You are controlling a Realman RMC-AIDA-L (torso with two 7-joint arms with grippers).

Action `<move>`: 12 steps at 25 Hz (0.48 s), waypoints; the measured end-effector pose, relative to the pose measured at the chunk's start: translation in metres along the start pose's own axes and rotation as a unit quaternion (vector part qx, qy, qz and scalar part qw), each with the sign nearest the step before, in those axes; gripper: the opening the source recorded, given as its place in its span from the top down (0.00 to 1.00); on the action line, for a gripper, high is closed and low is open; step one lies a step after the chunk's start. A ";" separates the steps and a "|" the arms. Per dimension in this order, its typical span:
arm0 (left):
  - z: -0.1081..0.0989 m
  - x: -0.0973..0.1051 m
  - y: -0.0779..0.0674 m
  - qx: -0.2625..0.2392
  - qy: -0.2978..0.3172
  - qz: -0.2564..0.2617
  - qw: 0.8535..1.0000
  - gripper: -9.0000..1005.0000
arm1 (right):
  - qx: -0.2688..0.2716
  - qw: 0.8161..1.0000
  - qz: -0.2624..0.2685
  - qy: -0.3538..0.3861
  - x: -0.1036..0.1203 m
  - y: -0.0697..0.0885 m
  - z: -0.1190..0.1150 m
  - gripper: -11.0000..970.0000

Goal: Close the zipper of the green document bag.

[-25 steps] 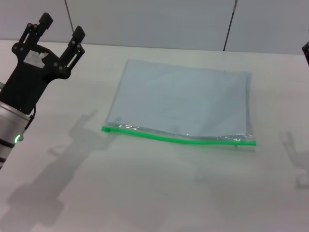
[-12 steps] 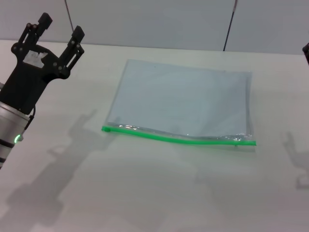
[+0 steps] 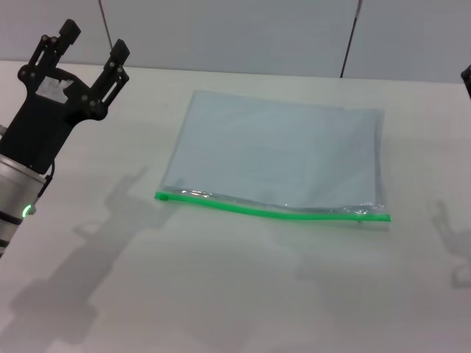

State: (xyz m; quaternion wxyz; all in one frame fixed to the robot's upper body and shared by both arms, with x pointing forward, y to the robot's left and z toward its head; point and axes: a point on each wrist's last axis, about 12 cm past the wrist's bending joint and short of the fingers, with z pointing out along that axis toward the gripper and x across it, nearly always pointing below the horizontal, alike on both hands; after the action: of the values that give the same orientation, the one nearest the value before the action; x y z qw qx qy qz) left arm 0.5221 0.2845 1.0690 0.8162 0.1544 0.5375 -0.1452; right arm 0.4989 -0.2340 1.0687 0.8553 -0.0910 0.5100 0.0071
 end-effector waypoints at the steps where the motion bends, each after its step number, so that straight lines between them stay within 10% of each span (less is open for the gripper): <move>1: 0.000 0.000 0.000 0.000 0.000 0.000 1.000 0.24 | 0.000 1.000 0.000 0.000 0.000 0.000 0.000 0.12; 12: 0.000 0.000 0.000 0.001 0.000 0.000 1.000 0.24 | 0.000 1.000 0.000 0.000 0.000 0.000 0.000 0.12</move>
State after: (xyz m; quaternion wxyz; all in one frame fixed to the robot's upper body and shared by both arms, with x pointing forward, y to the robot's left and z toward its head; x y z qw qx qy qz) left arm 0.5222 0.2842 1.0691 0.8161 0.1550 0.5373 -0.1457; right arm 0.4989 -0.2340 1.0687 0.8554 -0.0908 0.5099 0.0073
